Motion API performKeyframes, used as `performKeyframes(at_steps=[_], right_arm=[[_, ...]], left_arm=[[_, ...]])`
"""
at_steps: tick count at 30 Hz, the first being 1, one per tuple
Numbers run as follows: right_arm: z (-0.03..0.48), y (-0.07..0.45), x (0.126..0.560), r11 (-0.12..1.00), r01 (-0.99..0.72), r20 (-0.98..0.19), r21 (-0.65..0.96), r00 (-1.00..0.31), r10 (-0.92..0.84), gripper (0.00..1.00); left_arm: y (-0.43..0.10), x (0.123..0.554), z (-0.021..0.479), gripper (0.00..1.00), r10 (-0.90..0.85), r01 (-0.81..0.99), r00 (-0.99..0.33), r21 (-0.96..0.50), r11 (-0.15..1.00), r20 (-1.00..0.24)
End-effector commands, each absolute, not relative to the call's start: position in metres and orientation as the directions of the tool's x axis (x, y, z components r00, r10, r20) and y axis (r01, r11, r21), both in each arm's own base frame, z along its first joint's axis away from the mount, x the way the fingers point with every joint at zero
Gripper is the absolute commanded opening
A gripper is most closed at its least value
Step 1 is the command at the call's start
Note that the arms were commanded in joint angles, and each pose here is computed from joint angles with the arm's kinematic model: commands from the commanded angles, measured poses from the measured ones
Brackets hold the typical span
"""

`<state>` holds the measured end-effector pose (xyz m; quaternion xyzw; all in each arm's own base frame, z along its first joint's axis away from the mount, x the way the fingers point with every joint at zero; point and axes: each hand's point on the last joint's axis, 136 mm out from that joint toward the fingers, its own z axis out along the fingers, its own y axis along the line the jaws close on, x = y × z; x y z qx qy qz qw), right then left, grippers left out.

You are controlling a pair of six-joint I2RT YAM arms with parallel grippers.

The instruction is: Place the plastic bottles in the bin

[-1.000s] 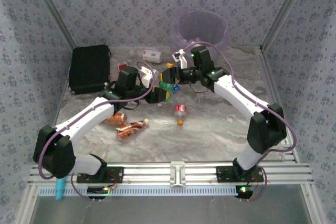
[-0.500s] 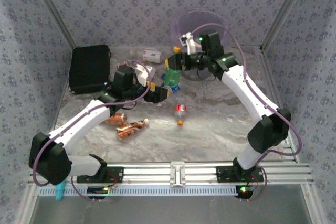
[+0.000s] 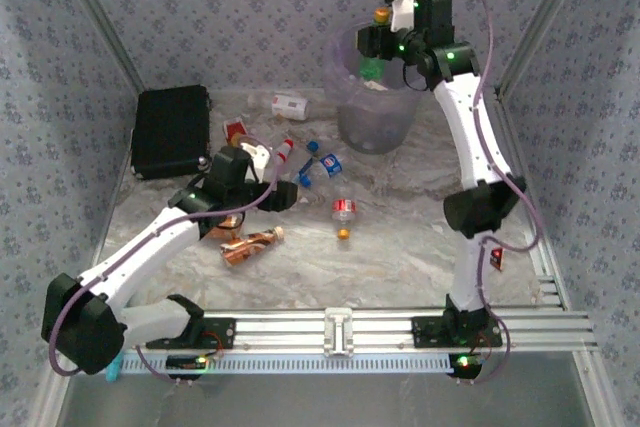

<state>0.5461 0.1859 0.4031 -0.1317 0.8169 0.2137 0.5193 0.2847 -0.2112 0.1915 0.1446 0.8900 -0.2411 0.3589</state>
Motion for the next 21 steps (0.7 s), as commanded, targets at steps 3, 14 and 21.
performKeyframes(at_steps=[3, 14, 21], right_arm=[[0.368, 0.149, 0.589, 0.914, -0.326, -0.876, 0.240, -0.478, 0.060, 0.36], [0.297, 0.137, 0.600, 0.933, -0.290, -0.800, 0.212, -0.600, -0.005, 0.38], [0.276, 0.134, 0.605, 0.951, -0.266, -0.785, 0.157, -0.619, -0.044, 0.45]], left_arm=[[-0.195, 0.283, 0.193, 0.86, 0.089, 0.402, -0.686, -0.274, 0.874, -0.722], [-0.192, 0.283, 0.188, 0.83, 0.088, 0.379, -0.708, -0.271, 0.885, -0.701], [-0.196, 0.283, 0.188, 0.82, 0.086, 0.380, -0.718, -0.286, 0.880, -0.691]])
